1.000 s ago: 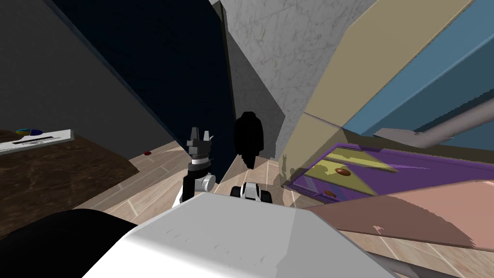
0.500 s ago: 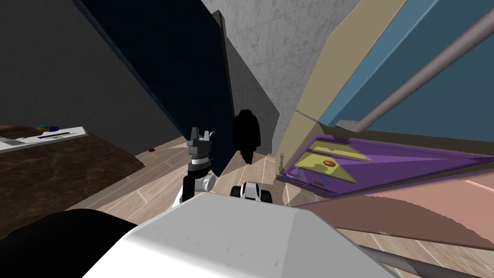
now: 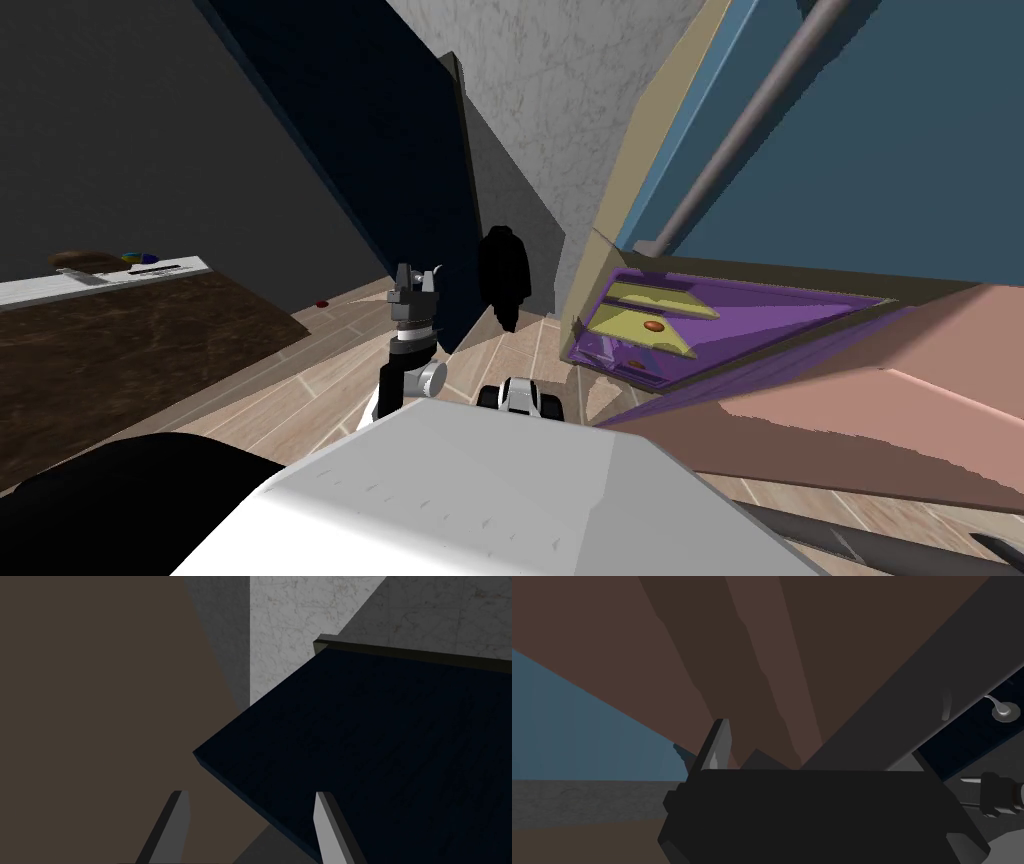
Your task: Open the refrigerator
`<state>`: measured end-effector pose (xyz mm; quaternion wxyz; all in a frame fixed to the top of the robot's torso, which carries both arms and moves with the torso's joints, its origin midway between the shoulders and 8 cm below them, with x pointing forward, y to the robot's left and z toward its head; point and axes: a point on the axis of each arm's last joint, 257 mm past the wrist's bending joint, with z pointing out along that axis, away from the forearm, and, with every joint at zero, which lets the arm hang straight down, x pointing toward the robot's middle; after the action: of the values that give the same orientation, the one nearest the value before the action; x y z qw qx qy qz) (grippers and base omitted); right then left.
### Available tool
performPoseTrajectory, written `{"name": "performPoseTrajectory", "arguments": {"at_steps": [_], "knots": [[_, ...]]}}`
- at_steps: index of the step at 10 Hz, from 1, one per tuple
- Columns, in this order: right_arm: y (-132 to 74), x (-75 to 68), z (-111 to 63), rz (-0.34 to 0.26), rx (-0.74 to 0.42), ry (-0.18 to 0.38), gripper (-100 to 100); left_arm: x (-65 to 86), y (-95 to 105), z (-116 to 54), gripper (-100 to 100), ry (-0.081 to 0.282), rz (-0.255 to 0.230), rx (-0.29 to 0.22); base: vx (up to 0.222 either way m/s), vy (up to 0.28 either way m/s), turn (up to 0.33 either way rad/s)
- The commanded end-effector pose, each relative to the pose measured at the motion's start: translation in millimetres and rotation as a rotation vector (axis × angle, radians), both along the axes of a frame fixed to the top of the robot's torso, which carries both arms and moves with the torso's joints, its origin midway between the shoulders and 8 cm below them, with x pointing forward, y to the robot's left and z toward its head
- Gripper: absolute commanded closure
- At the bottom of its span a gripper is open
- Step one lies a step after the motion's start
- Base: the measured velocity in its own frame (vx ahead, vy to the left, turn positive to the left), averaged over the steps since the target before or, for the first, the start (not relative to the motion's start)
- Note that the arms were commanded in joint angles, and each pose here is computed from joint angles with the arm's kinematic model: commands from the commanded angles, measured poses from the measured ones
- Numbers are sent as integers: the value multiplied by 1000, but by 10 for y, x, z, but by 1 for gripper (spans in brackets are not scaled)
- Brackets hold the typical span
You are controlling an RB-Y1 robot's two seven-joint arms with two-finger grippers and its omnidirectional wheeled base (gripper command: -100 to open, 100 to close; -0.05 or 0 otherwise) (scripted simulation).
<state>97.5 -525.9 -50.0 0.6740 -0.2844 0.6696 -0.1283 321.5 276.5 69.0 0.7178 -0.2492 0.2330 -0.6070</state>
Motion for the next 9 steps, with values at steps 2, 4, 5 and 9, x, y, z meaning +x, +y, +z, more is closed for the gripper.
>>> {"name": "performPoseTrajectory", "arguments": {"at_steps": [2,4,5,9], "knots": [[169,60,46,71,-7,-4,100,0,0,0,0,0,0,0,-191,-190,24],[363,84,60,147,-6,-2,100,0,0,0,0,0,0,0,-204,-171,25],[336,57,23,128,1,5,100,0,0,0,0,0,0,0,-123,-94,-11],[400,565,6,227,64,-95,100,0,0,0,0,0,0,0,-146,-103,-92]]}}
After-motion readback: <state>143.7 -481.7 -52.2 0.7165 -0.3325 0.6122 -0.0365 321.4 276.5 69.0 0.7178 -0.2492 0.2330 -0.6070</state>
